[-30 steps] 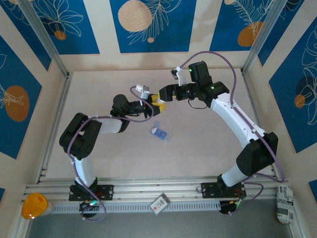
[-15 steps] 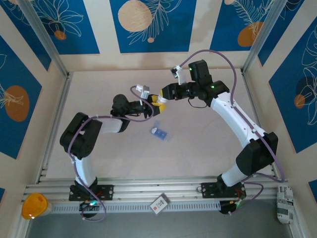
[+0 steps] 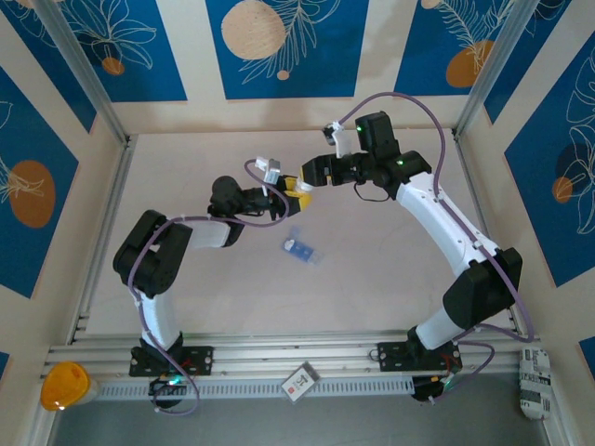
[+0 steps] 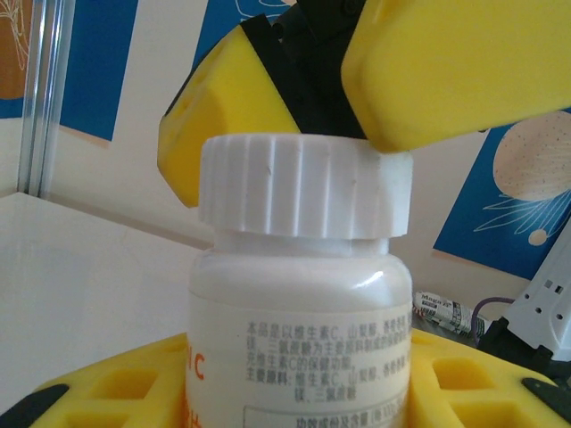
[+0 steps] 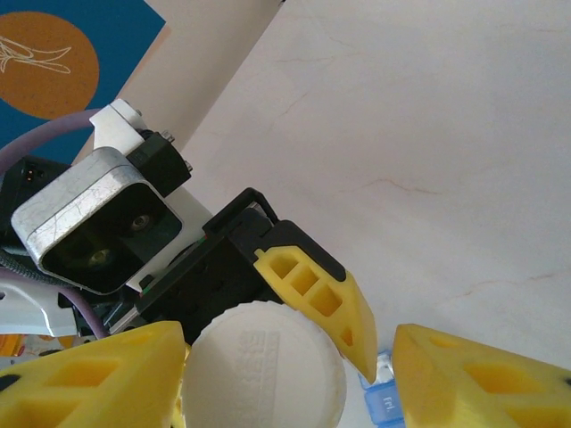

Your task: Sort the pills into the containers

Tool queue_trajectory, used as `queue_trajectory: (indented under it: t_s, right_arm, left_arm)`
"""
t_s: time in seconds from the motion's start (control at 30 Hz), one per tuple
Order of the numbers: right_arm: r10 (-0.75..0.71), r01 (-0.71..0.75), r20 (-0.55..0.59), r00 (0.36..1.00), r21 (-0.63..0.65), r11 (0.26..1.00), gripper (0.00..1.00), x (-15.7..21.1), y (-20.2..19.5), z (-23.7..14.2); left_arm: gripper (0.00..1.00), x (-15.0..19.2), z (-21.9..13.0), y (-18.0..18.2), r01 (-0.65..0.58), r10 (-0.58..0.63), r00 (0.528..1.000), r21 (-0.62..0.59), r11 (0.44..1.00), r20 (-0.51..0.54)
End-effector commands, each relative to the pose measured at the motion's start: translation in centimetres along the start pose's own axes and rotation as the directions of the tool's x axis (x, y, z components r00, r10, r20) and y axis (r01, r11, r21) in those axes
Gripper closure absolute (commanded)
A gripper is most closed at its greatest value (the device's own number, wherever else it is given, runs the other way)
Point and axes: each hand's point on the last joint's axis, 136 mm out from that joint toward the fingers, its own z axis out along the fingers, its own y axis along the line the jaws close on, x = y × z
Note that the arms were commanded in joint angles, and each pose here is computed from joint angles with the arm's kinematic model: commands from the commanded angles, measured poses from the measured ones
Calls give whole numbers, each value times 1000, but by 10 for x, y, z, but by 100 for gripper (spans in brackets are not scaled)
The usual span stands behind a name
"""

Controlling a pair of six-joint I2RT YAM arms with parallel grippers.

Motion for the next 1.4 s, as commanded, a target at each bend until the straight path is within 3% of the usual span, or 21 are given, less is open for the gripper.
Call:
queue_trajectory:
  t_s: [0.0,0.37,0.8,1.1,1.37]
  right_arm:
    - [-7,6,-14,1000,-31,1000,35,4,9,0]
    - [-9,8,-25,1000,-37,999,38,5,11,4]
    - [-11,9,-34,999,-38,999,62,8,11,6]
    - [93,-85,73,993,-103,991,65,-7,5,-10]
    - [134,-123,65,989,-147,981,66,-2,9,-8]
  left_arm:
    - [100,-11,0,-1,-49,48,999,26,998,22]
    - [100,-12,0,-1,-47,46,999,27,999,21]
    - [100,-14,1,-2,-47,46,999,28,999,25]
    - [100,-15,0,-3,-55,54,998,27,998,35]
    - [100,-17,0,-3,-58,57,998,27,998,39]
